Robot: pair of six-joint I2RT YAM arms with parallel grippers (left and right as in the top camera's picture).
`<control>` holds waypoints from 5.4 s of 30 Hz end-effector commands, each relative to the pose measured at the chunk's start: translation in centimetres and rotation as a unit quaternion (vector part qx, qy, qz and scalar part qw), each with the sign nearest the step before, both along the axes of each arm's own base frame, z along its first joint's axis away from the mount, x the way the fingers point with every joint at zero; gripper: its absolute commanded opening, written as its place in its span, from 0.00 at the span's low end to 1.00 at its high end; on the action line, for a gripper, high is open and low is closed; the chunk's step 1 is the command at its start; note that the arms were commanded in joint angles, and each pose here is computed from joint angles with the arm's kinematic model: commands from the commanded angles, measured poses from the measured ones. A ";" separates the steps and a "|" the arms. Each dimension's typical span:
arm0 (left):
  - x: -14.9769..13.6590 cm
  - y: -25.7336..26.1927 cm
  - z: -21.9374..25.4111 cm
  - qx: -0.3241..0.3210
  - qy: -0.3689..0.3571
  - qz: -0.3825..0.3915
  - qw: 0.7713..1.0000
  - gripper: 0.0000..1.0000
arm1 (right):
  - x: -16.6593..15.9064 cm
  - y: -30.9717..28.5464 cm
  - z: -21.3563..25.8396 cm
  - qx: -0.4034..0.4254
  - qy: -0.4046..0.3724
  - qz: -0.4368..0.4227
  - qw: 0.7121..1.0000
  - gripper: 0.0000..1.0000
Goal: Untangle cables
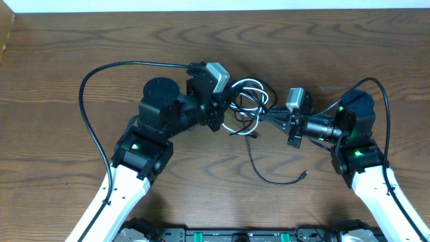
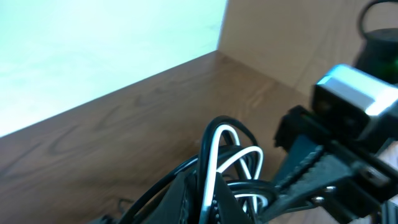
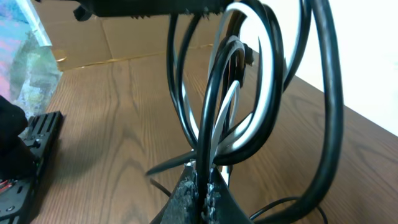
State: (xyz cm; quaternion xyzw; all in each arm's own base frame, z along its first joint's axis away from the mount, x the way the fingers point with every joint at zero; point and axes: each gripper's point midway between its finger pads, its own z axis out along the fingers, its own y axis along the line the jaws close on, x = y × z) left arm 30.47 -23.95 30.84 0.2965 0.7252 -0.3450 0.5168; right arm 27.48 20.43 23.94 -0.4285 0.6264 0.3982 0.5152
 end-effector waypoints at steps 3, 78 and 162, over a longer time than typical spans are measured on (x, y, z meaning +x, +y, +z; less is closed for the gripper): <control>2.7 2.7 -0.3 -0.004 0.033 0.120 0.992 0.07 | -0.7 0.4 0.5 0.007 -0.004 0.022 1.000 0.01; 4.3 7.0 -3.3 -0.092 0.203 0.261 0.939 0.07 | 5.8 -4.1 0.5 0.040 0.089 -0.199 0.975 0.61; 3.8 9.2 -6.2 -0.036 0.228 0.314 0.921 0.08 | 5.7 -5.5 7.3 0.154 0.069 -0.237 0.957 0.01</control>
